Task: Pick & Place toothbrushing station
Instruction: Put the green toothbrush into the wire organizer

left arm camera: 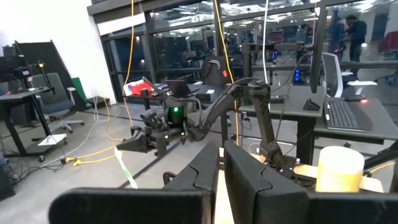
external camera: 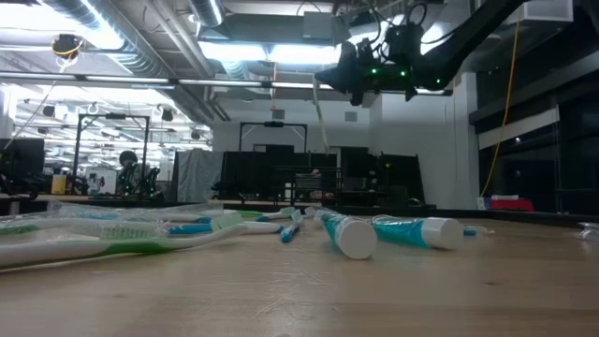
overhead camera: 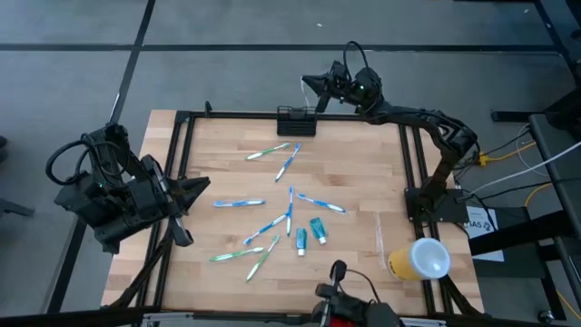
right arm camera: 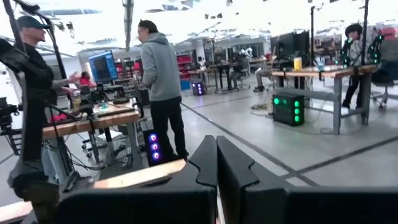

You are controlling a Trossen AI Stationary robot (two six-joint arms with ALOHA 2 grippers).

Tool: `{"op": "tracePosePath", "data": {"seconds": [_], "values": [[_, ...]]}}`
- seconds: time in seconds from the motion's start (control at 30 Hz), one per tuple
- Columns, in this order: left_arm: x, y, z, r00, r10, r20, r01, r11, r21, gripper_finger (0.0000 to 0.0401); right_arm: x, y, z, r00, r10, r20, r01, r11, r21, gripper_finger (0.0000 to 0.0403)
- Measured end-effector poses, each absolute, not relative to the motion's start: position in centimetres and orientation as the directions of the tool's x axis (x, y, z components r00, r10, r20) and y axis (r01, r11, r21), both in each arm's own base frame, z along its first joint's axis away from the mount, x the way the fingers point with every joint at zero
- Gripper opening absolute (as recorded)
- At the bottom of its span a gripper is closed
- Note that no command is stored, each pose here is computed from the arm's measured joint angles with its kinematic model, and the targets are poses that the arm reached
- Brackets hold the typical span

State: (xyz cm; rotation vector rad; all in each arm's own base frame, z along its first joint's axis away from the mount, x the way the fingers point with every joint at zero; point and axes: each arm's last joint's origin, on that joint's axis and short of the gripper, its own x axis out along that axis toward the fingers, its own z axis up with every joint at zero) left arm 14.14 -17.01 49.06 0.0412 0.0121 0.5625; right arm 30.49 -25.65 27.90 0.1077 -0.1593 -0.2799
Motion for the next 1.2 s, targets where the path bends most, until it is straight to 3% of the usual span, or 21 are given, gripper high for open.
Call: {"op": "tracePosePath", "data": {"seconds": [0.5,0.97,1.2], "values": [[14.4,-16.7,49.1,0.837,0.547,0.0,-0.547,0.837,0.029,0.0019,30.7,-27.3,24.6,0.96,-0.275,0.055,0.263,0.95,0.169,0.0],[14.4,-16.5,49.2,0.834,0.552,0.0,-0.552,0.834,-0.001,0.0019,28.0,-27.1,21.3,0.928,-0.323,0.185,0.274,0.929,0.249,0.0],[14.6,-15.7,49.4,0.818,0.576,0.0,-0.576,0.818,-0.009,0.0019,27.3,-26.5,20.0,0.921,-0.349,0.172,0.302,0.92,0.249,0.0]]}}
